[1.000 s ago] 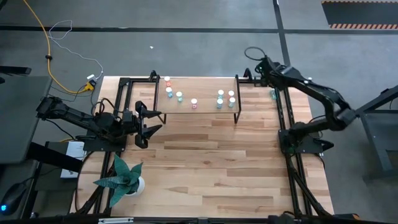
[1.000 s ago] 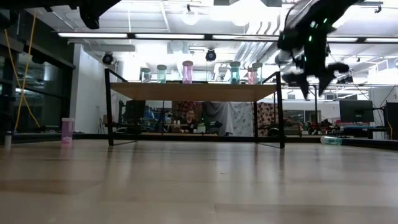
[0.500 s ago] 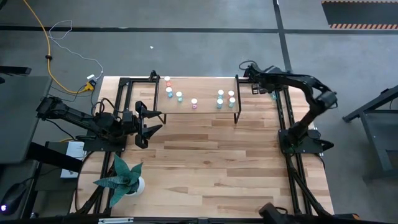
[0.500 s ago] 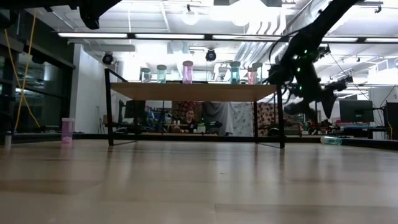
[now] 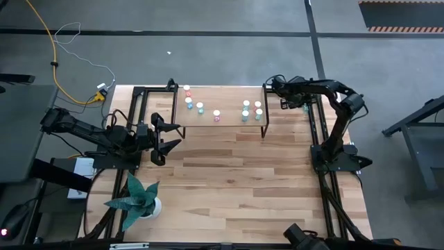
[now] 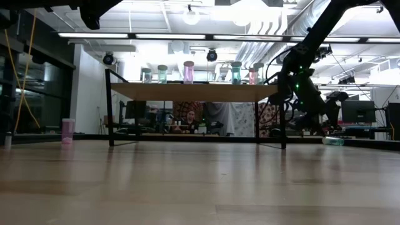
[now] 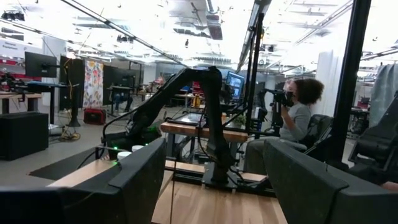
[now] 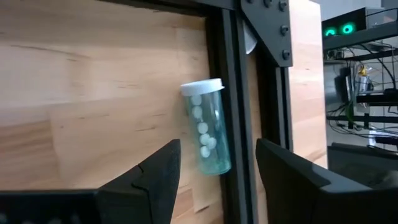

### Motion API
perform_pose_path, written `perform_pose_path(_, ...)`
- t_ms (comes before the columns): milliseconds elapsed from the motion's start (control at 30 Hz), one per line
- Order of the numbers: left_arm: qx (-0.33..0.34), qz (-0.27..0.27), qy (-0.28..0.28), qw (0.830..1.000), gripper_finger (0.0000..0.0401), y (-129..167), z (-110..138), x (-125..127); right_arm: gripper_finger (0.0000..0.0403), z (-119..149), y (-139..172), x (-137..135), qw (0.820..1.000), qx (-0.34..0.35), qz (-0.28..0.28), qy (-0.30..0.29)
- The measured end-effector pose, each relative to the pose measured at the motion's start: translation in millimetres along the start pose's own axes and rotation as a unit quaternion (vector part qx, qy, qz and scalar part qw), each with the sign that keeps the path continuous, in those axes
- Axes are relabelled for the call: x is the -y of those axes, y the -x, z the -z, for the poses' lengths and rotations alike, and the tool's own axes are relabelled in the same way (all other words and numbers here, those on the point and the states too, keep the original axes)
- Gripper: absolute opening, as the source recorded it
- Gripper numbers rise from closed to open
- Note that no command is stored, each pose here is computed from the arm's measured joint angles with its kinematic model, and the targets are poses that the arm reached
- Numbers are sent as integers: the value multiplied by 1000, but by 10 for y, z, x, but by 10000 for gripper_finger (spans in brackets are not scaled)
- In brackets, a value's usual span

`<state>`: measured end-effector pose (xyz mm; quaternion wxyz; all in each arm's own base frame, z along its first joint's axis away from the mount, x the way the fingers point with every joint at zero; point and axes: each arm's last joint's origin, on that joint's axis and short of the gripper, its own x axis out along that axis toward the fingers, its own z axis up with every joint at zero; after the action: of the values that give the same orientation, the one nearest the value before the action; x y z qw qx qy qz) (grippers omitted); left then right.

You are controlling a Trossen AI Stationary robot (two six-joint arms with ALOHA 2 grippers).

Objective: Pick and place medicine bottles onto shelf by color
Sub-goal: Put the green pill bottle on the shelf

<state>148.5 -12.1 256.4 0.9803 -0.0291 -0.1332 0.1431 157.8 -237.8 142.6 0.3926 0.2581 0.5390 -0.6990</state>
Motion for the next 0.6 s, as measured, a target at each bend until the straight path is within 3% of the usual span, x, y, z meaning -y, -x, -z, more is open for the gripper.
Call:
perform_pose_path(233, 0, 0, 2, 1000, 257, 0, -1, 0, 199, -54, -59, -5, 998, -23, -41, -30)
perform_pose_path(433, 0, 2, 2, 1000, 257, 0, -1, 1, 199, -91, -66, -22, 996, -3, -40, -80)
perform_pose_path(600, 0, 4, 2, 1000, 257, 0, -1, 2, 199, -86, -85, -61, 985, 10, -25, -170)
